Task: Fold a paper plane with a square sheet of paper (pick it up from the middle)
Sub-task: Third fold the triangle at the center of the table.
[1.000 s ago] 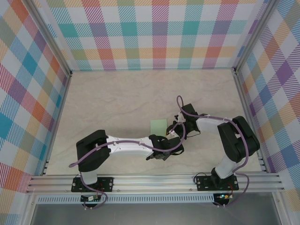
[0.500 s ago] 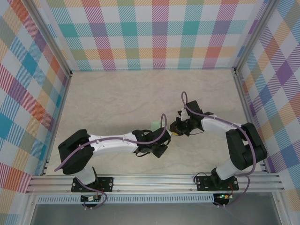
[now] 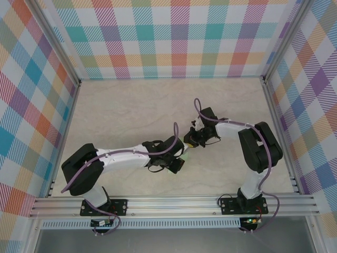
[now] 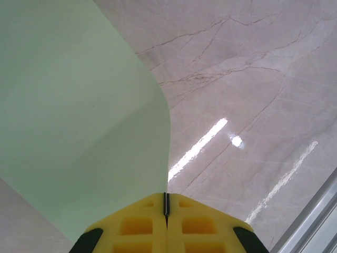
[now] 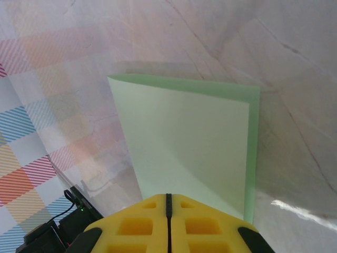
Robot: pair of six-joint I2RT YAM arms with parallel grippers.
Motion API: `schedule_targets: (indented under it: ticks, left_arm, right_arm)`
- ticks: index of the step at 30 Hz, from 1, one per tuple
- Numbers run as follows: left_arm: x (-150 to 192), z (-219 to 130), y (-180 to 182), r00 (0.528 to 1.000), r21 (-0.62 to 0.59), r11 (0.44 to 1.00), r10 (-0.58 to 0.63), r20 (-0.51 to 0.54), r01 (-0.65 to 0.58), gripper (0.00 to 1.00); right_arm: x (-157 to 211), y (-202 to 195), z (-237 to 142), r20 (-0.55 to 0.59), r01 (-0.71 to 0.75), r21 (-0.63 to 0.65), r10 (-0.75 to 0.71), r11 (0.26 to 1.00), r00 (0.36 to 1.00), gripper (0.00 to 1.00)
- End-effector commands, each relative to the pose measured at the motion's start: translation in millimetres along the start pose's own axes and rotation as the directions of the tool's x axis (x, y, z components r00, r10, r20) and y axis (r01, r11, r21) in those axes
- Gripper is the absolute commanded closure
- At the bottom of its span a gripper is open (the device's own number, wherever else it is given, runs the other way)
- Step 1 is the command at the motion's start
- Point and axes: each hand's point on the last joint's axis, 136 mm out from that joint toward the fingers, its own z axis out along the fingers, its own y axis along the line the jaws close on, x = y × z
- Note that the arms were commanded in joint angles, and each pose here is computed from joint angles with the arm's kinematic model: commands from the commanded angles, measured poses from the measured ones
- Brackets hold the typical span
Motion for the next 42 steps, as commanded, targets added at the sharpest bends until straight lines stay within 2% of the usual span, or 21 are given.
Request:
schedule_targets:
  ticks: [1, 8, 10, 18, 26, 28, 42]
  left_arm:
    - [-6, -9, -4, 1.000, 0.069, 0.998, -0.006, 0.023, 0.004, 0.99]
    - [-7, -8, 6, 0.998, 0.120, 0.991, -0.059, -0.001, 0.059, 0.98]
    - [-16, -9, 8, 0.997, 0.138, 0.988, -0.070, 0.028, 0.066, 0.98]
    - [-16, -3, 24, 0.995, 0.132, 0.987, -0.098, 0.006, 0.096, 0.97]
    - [-9, 7, 39, 0.994, 0.080, 0.991, -0.107, -0.022, 0.108, 0.97]
    - [2, 10, 44, 0.992, 0.054, 0.992, -0.113, -0.062, 0.117, 0.97]
    - [8, 14, 66, 0.990, -0.056, 0.991, -0.123, -0.069, 0.119, 0.96]
  right_arm:
    - [0, -11, 7, -0.017, 0.003, 0.057, -0.002, 0.998, 1.000, 0.93]
    - [7, -37, 20, -0.045, -0.008, 0.141, 0.015, 0.990, 0.999, 0.94]
    - [8, -41, 21, -0.044, -0.007, 0.161, 0.015, 0.987, 0.999, 0.94]
    - [8, -42, 22, -0.044, -0.002, 0.172, 0.010, 0.985, 0.999, 0.94]
    - [10, -38, 21, -0.041, 0.000, 0.171, 0.007, 0.985, 0.999, 0.93]
    - [11, -35, 21, -0.041, 0.004, 0.166, 0.003, 0.986, 0.999, 0.93]
    - [15, -34, 22, -0.035, 0.008, 0.197, -0.001, 0.980, 0.999, 0.93]
